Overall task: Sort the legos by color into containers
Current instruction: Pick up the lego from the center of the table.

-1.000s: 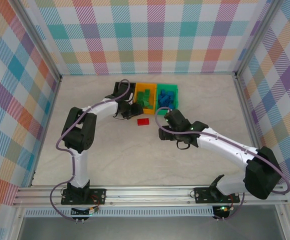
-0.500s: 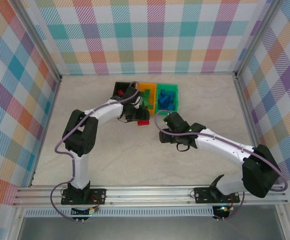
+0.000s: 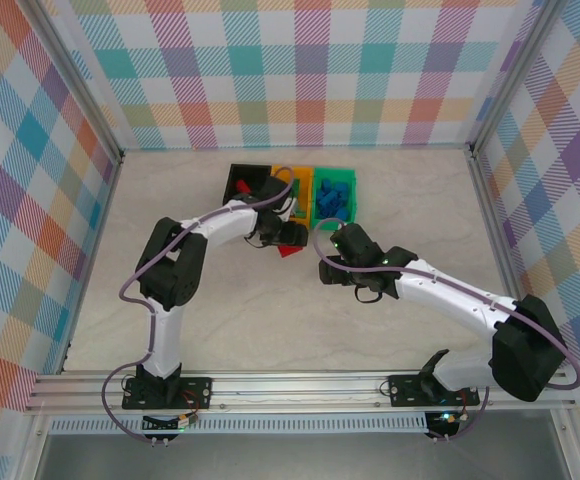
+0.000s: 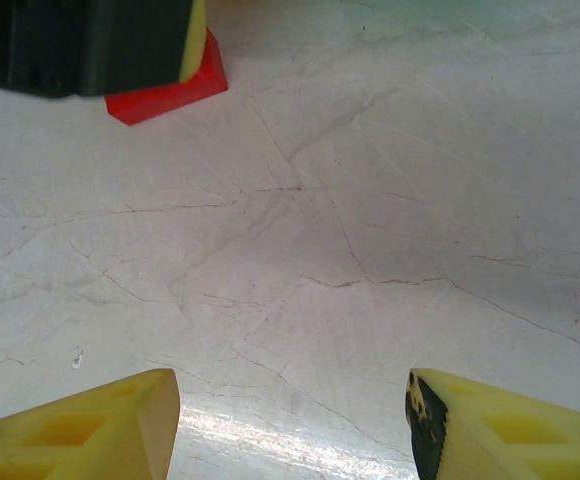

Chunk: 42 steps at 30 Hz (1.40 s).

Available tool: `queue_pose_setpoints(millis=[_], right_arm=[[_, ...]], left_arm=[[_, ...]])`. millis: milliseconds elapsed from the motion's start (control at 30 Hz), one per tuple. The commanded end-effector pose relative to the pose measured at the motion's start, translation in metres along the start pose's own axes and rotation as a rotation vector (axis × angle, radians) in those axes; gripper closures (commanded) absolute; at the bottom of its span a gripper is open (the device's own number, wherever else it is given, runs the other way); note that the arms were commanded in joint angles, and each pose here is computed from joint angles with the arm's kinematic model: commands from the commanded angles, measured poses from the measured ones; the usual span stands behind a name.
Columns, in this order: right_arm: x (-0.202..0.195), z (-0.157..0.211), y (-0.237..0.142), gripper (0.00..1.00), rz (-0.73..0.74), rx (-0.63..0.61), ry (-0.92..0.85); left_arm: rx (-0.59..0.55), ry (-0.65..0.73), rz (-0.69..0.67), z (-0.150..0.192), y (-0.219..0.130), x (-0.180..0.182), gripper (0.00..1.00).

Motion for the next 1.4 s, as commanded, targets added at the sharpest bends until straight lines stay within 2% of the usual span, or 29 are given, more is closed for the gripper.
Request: queue_pose_setpoints(millis=[0,233,367,467,567,600,733,1033,1367], right_arm=[[-0.001,0.0,0.001,0.38,0.003,-0.011,0.016],[0.004,-0.003,0.006,0.37,-0.019,-0.008,0.016],[0.005,-0.004,0.006,0.37,-0.021,-0.007,0.008],[0.002,-0.003,0.003,0.37,-0.01,-0.012,0.006],[0.001,-0.001,0.002,0.37,-0.005,-0.014,0.008],[0.0,-0.001,0.001,0.37,-0.005,-0.014,0.013],[-0.001,0.002,0.002,0.37,-0.003,-0.012,0.019],[0.006,-0.005,0.008,0.37,-0.025,-0.01,0.011],[0.01,-0.007,0.015,0.37,-0.042,-0.003,0.007]], left_arm=[[0.035,0.035,-0.005,0.022,-0.01,-0.008,0.33],[0.028,0.05,-0.075,0.039,-0.01,-0.012,0.33],[0.03,0.032,-0.131,0.037,-0.004,-0.007,0.4],[0.04,0.032,-0.146,0.036,0.0,-0.007,0.48],[0.049,0.029,-0.148,0.035,0.003,-0.007,0.67],[0.048,0.027,-0.146,0.035,0.003,-0.008,0.7],[0.026,0.026,-0.139,0.033,-0.005,-0.01,0.75],[-0.094,0.003,-0.102,0.029,-0.052,-0.017,0.77],[-0.354,-0.061,-0.102,0.002,-0.153,0.002,0.77]])
Point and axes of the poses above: each hand's point on the last joint's axis, 136 mm out from that joint toward the fingers, its own y axis out along the fingers, its own x axis along the line the jaws close on, z = x × y, the point moved 5 cm from there along -y, back along the fingers, and after that the axes turned 10 degrees about -y, right-handed, at the moved point
